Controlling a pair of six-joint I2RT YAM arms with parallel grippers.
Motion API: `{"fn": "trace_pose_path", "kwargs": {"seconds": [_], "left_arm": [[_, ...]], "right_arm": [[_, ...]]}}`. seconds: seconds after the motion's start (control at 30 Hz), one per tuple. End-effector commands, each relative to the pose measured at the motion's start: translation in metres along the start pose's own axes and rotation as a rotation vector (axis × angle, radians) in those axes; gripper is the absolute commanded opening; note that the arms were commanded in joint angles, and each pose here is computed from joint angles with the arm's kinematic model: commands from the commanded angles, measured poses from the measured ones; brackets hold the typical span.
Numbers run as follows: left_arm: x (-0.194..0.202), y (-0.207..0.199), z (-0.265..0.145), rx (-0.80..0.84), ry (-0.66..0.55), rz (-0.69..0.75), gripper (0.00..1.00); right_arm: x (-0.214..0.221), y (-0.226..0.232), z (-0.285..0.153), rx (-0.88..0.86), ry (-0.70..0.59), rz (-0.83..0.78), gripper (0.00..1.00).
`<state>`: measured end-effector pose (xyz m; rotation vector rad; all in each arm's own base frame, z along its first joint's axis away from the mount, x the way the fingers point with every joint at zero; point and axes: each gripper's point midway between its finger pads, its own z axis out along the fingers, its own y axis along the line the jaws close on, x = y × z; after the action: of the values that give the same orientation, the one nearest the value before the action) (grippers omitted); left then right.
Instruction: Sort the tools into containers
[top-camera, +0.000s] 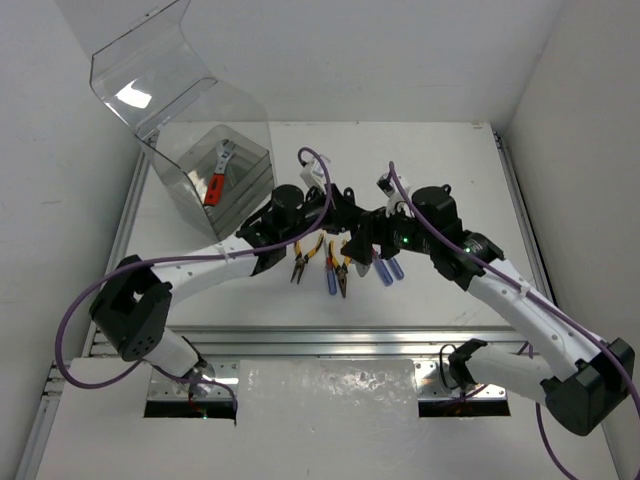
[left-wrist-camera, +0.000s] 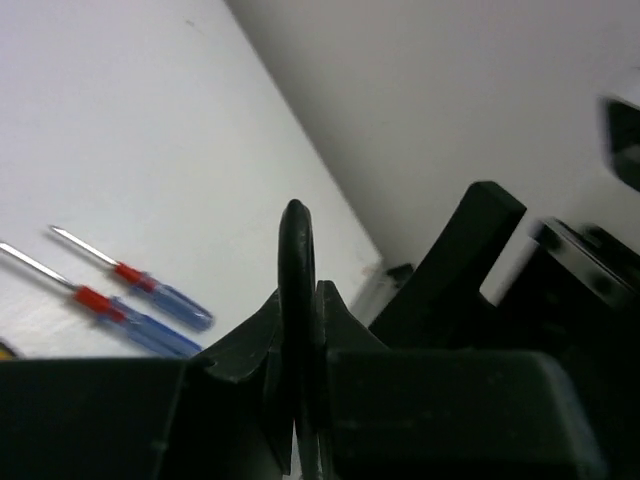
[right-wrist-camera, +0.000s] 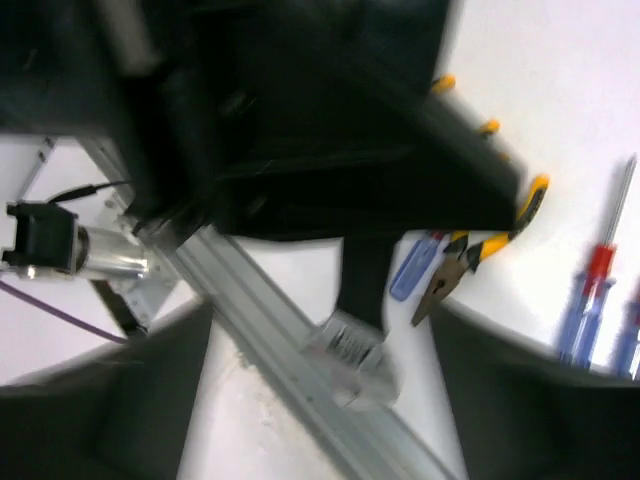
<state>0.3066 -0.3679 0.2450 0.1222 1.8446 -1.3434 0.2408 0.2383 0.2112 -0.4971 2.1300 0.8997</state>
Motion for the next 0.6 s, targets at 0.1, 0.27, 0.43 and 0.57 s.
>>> {"fn": "trace_pose_path", "kwargs": {"seconds": [0.1,0.27,0.43,0.57], "left_arm": [[-0.130,0.025,-0.031,-0.432,-0.120,0.395,0.00],[-0.243,0.066,-0.098,-0.829,-0.191,0.563,0.00],[-0.330,0.092,-0.139,-1.082,-0.261,0.768,0.00],[-0.361,0.117,-0.151,-1.241,-0.231,0.938,0.00]], "right_arm": [[-0.037,-0.002,-0.038,0.120,-0.175,-0.081,0.99],[-0.027,-0.024,-0.053,0.254,-0.142,-0.113,0.99],[-0.007,-0.024,-0.051,0.222,-0.102,-0.125,0.99],[0.007,-0.026,-0.047,0.204,-0.078,-0.128,0.99]]}}
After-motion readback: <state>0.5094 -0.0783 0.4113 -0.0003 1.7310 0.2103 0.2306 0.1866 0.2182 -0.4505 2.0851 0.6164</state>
